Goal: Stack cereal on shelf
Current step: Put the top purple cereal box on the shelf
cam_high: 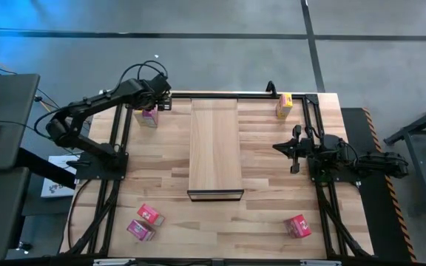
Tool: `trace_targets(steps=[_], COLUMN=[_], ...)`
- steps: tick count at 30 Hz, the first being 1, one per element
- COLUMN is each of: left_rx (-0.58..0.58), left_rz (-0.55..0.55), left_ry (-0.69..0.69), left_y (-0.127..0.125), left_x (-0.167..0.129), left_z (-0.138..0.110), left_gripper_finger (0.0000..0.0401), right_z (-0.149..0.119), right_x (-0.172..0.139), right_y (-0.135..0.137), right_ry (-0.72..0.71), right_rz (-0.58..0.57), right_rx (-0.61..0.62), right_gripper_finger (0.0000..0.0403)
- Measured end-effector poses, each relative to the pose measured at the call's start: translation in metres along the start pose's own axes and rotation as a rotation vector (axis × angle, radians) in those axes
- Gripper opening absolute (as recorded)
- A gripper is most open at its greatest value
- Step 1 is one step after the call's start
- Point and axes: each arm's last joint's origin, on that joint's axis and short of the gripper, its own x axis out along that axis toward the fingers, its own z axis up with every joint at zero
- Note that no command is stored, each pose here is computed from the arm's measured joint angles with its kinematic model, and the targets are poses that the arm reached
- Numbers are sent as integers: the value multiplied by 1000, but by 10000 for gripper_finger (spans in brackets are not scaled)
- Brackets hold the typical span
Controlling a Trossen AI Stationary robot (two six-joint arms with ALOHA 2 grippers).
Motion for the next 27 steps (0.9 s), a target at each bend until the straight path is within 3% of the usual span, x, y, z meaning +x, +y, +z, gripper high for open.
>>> trace_targets(steps=[8,14,27], left_rx=[-23,33,32], left_rz=[-17,-30,36], left_ry=[5,4,8], left_y=[-2,-7,-4], left_x=[-1,-3,7], left_z=[-2,-6,-17], left_gripper_finger=[252,252,252], right_z=[0,0,0], right_x=[0,0,0], right_y=[0,0,0], right_ry=[0,0,1], right_rz=[0,0,0], right_rx=[0,0,0], right_gripper_finger=[0,0,0])
